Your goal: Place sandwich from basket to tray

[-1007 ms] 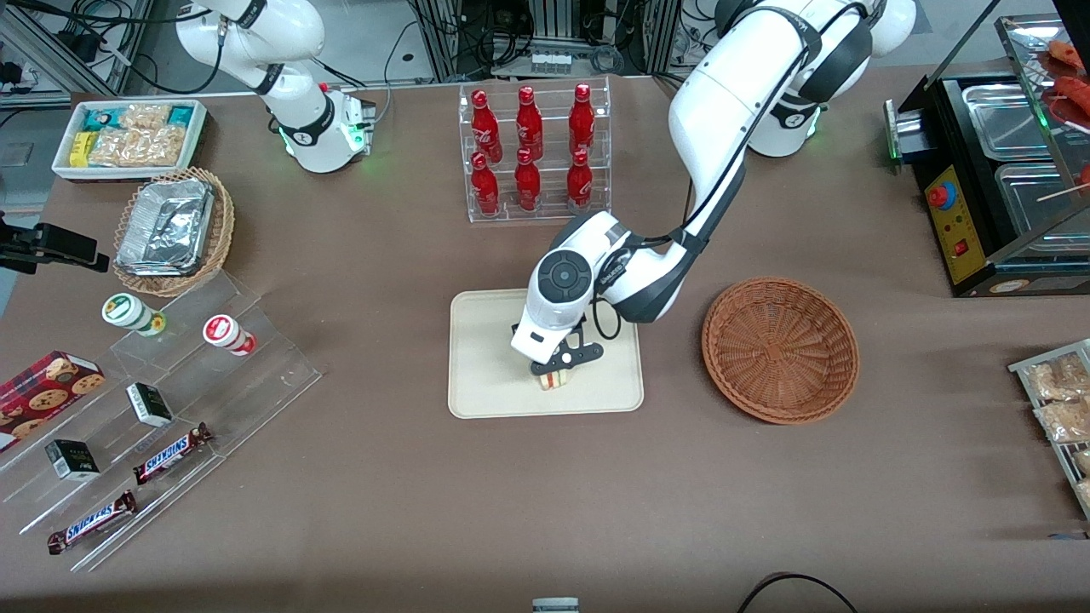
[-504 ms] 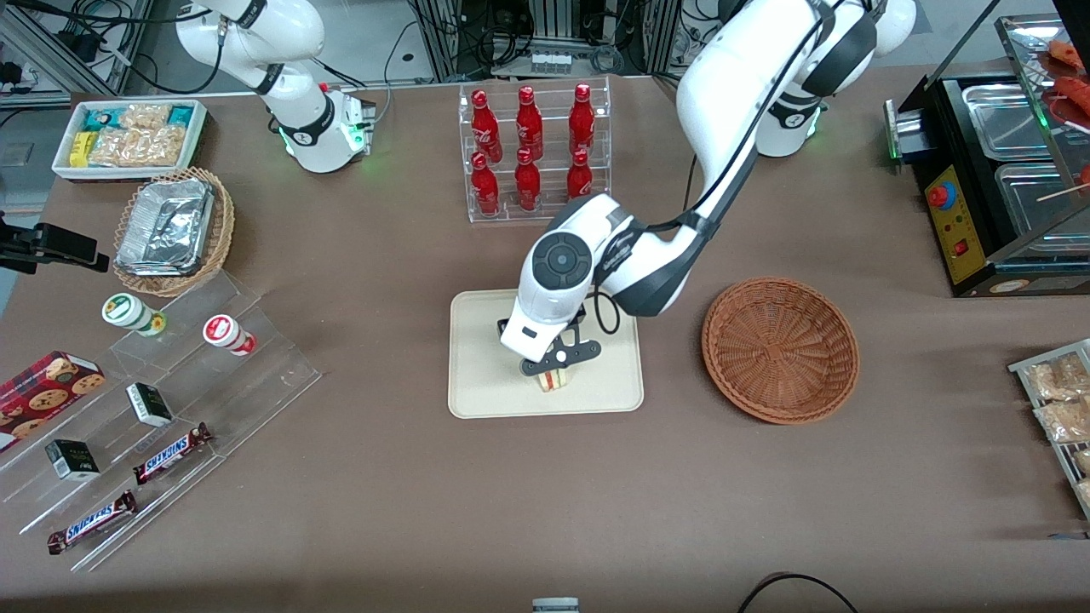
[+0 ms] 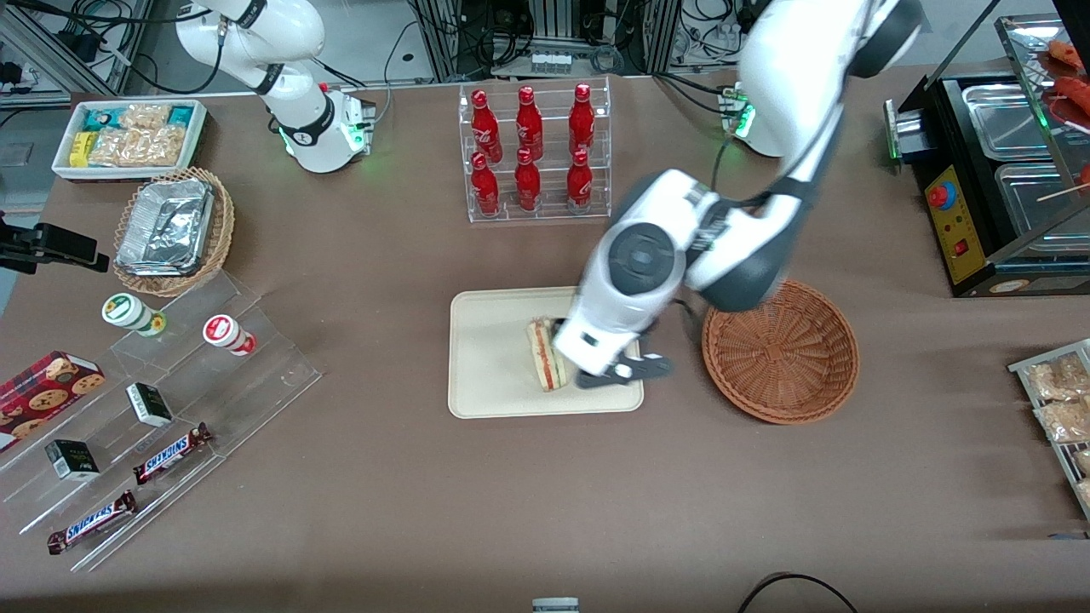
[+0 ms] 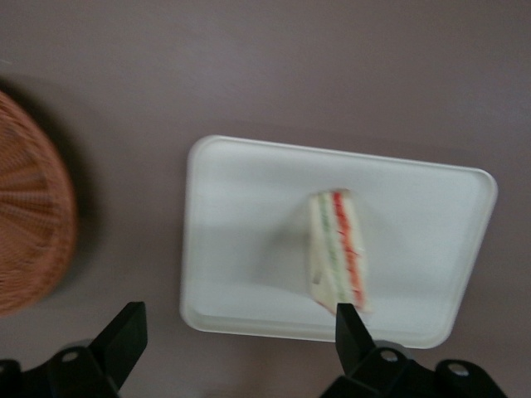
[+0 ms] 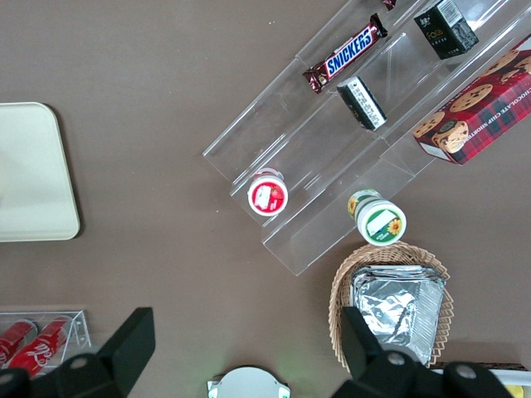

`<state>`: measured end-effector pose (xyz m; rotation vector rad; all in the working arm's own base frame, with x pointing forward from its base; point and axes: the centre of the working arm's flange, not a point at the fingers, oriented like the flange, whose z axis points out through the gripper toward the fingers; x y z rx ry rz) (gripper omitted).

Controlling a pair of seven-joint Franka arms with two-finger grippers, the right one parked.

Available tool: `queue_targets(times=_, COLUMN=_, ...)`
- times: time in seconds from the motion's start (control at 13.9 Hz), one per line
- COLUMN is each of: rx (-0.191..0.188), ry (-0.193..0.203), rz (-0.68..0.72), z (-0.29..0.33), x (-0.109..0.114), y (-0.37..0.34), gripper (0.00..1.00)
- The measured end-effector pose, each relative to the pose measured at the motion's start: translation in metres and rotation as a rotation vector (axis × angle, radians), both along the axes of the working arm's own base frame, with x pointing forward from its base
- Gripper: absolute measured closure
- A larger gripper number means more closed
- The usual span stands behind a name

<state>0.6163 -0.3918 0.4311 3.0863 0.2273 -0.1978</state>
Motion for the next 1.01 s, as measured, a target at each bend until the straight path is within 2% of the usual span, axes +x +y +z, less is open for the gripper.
queue_targets(times=0.14, rx=0.008, ry=0.007, rz=-0.063, z=0.012, x=0.017, y=0.054, gripper=0.0)
queue_targets(times=0.36, rx=0.012, ry=0.015, rz=-0.145, z=0.027, x=0.023, y=0.13, gripper=0.0)
queue_targets(times=0.58, rx=0.014, ry=0.009, rz=-0.216, z=0.054, x=0.011, y=0.193, gripper=0.0)
queue_targets(times=1.01, rx=0.023, ry=-0.018, rz=-0.327, z=0.101, x=-0.026, y=0.266, gripper=0.0)
